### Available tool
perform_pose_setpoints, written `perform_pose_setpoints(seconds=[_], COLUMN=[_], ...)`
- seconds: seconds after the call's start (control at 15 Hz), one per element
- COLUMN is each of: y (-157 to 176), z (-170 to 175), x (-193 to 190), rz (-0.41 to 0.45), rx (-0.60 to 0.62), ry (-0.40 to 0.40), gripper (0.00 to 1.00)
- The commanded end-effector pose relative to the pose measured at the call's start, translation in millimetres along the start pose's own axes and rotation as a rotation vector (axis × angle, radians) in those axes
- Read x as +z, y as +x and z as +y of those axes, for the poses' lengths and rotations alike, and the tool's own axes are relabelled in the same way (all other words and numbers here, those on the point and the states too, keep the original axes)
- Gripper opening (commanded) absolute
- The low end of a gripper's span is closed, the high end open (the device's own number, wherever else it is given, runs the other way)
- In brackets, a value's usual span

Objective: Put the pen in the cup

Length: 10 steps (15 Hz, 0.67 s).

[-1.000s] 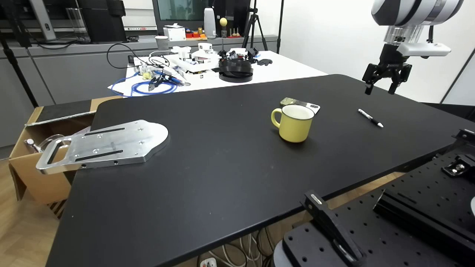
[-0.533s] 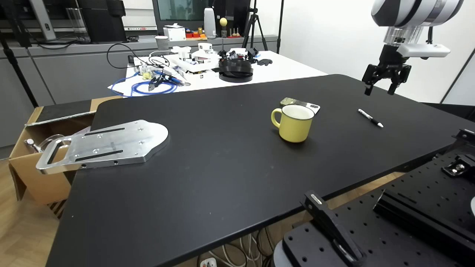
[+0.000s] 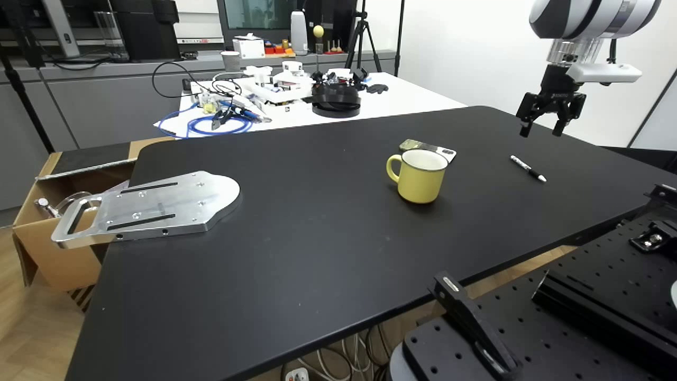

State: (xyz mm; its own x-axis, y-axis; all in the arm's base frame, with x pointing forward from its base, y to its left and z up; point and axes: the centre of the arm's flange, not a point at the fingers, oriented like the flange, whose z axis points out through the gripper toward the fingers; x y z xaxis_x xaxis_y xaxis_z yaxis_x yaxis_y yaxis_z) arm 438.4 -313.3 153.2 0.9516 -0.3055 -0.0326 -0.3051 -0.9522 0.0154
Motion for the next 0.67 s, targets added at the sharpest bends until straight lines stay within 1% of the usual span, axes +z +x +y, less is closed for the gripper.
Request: perform_pose_setpoints(seconds=[0.0,0.4,0.6], y=[-0.2,-0.3,-1.0], z=[3.0,2.9,3.3], x=[1.0,1.0,0.5], rz=[0.009,0.008,-0.007], rx=[0.002,0.001,0.0], ry=[0.013,0.011,0.004], gripper=[1.0,1.0,1.0])
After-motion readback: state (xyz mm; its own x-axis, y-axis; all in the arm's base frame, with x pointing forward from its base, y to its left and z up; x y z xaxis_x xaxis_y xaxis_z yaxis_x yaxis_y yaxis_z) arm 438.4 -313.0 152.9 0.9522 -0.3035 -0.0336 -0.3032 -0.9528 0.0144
